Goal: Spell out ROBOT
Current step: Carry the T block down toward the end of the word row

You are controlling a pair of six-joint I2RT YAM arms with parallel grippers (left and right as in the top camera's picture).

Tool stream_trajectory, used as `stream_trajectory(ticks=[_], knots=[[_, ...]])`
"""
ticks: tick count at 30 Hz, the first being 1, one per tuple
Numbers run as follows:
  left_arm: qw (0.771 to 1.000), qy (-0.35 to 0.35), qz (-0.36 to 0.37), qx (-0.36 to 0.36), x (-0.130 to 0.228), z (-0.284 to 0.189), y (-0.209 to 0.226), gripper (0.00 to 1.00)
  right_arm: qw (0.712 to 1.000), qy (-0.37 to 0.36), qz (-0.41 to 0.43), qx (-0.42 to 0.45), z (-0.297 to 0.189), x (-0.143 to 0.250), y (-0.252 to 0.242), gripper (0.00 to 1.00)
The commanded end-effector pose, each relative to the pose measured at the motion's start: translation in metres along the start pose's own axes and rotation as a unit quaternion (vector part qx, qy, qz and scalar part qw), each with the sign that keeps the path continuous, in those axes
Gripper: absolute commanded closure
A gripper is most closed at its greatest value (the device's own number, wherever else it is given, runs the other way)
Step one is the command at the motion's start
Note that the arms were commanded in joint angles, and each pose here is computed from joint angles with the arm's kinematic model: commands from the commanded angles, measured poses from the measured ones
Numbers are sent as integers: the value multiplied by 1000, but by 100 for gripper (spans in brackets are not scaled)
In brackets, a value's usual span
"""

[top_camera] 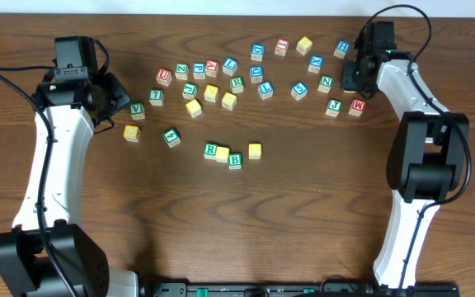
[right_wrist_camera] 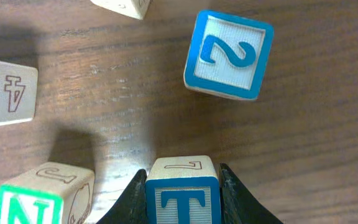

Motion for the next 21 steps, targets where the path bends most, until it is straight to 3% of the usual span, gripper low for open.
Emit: stream_trajectory(ticks=[1,9,21], knots=[[1000,2,7,-8,0,4,1,44,998,-58,9,-9,-55,-21,-1,77],[1000,2,7,-8,0,4,1,44,992,-68,2,-103,-129,-18,28,78],[1000,2,7,-8,0,4,1,44,983,73,-51,-162,-116,34,109,80]])
Point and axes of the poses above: each gripper's point midway between its finger pads, its own z axis out along the fingers, its own y axis along the line the jaws close on, x = y × z, the point moved 10 cm from there along -z, back along the fingers, and after that the axes turned 3 degrees about -z, right-handed, at the moved point
